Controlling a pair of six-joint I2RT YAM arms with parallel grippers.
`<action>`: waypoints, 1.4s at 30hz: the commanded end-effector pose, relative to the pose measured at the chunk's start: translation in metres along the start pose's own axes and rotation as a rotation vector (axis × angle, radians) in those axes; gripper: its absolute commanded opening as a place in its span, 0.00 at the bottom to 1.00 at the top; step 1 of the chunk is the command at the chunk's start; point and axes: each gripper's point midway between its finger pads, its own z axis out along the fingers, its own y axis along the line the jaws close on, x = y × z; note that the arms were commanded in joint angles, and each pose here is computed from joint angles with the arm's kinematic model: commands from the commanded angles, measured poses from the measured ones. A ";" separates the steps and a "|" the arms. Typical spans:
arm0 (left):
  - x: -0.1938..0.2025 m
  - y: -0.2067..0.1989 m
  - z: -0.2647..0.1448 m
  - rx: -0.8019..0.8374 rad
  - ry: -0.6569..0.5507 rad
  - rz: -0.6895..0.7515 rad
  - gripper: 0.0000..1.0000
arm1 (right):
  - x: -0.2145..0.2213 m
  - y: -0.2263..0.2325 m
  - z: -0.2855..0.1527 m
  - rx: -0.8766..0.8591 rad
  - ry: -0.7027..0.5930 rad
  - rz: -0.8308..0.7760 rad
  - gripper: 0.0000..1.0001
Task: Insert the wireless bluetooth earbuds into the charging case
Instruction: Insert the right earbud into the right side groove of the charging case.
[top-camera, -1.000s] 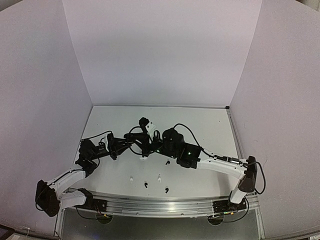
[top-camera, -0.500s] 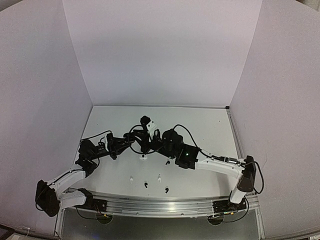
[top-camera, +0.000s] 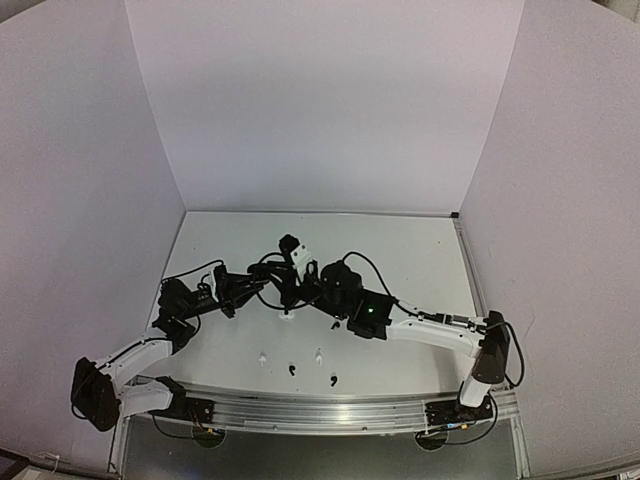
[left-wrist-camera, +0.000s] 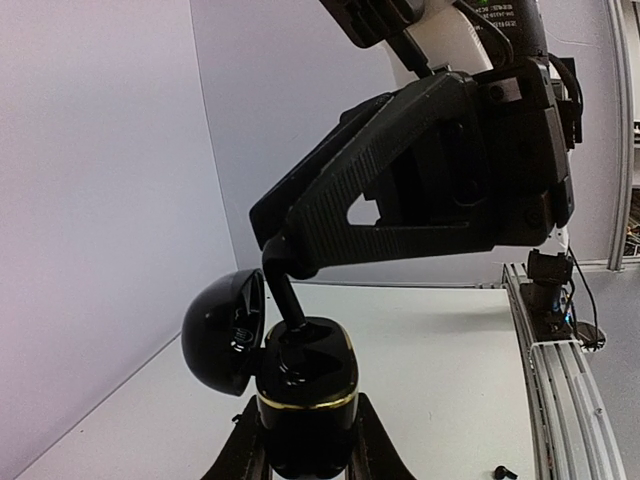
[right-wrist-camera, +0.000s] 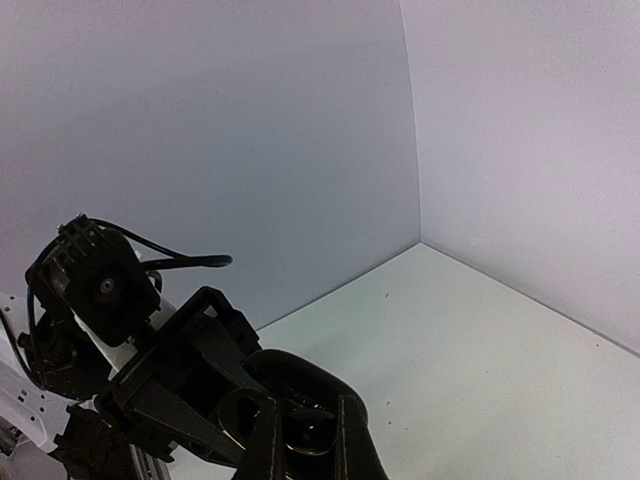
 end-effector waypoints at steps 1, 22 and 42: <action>-0.020 0.002 0.002 -0.003 -0.058 0.039 0.00 | -0.001 -0.002 0.005 0.039 -0.033 -0.028 0.00; -0.024 0.009 0.003 -0.061 -0.096 0.047 0.00 | -0.011 -0.002 0.017 0.118 -0.152 -0.040 0.00; -0.034 0.033 -0.001 -0.200 -0.125 0.012 0.00 | 0.006 -0.004 0.016 0.157 -0.153 -0.121 0.00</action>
